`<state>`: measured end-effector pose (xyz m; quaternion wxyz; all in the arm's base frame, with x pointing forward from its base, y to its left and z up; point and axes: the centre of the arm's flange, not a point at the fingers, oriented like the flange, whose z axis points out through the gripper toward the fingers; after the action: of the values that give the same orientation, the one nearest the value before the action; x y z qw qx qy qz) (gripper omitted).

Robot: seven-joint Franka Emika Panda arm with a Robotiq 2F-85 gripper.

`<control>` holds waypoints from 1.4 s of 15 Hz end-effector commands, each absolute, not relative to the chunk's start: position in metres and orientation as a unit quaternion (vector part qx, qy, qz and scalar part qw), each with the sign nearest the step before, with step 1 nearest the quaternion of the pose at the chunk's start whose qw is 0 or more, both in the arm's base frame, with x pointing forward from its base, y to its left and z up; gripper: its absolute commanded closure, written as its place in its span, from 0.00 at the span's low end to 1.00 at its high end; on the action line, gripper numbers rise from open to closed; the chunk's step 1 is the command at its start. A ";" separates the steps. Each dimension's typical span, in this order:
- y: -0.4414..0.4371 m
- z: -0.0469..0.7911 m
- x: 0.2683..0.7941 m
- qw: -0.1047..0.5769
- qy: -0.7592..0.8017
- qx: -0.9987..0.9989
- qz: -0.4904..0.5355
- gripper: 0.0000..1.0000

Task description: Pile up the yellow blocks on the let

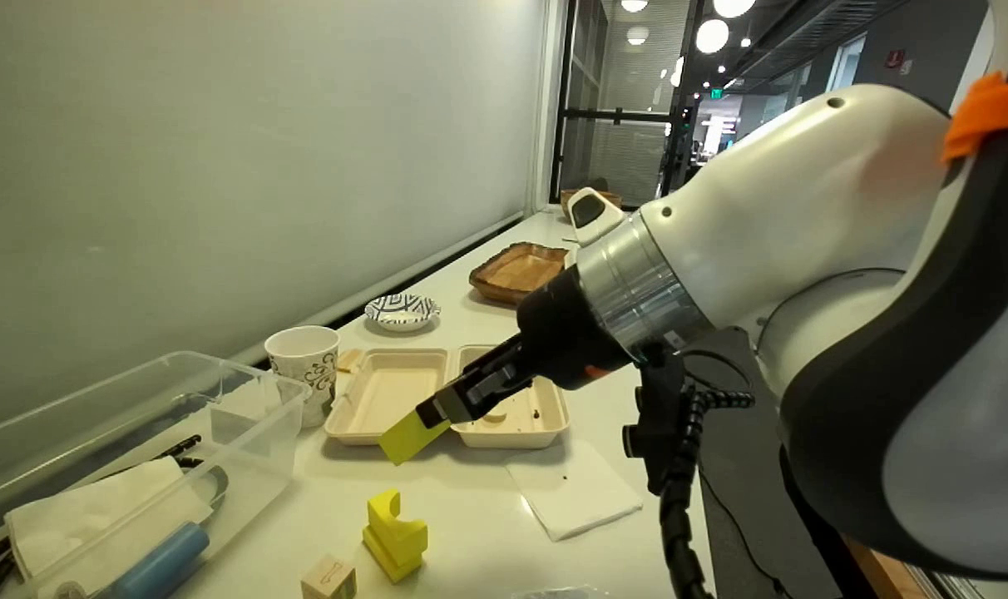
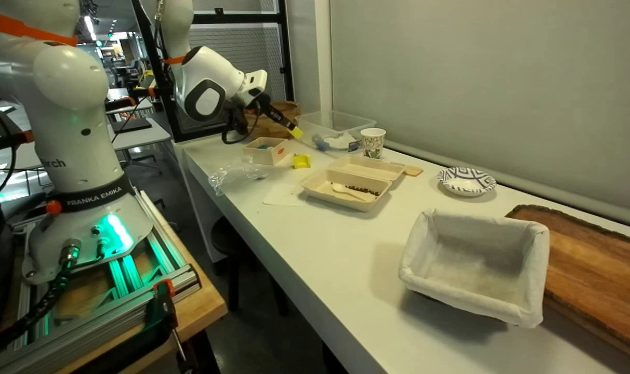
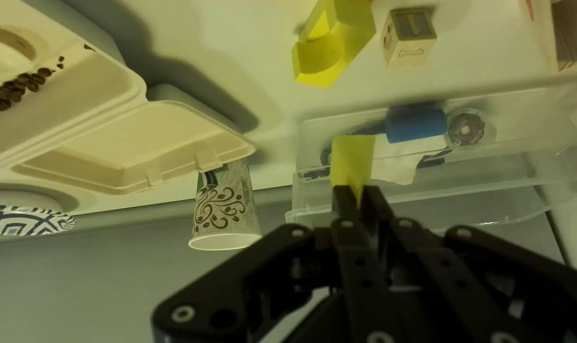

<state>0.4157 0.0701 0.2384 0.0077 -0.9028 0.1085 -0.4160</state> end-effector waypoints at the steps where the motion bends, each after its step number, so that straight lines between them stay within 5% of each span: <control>1: 0.069 0.238 0.416 0.007 0.109 -0.903 -0.416 0.91; 3: 0.068 0.238 0.416 0.006 0.110 -0.903 -0.416 0.98; 21: 0.071 0.172 0.416 -0.051 0.188 -0.841 -0.505 0.98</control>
<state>0.4106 0.0634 0.1986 -0.0486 -0.8520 0.1739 -0.4915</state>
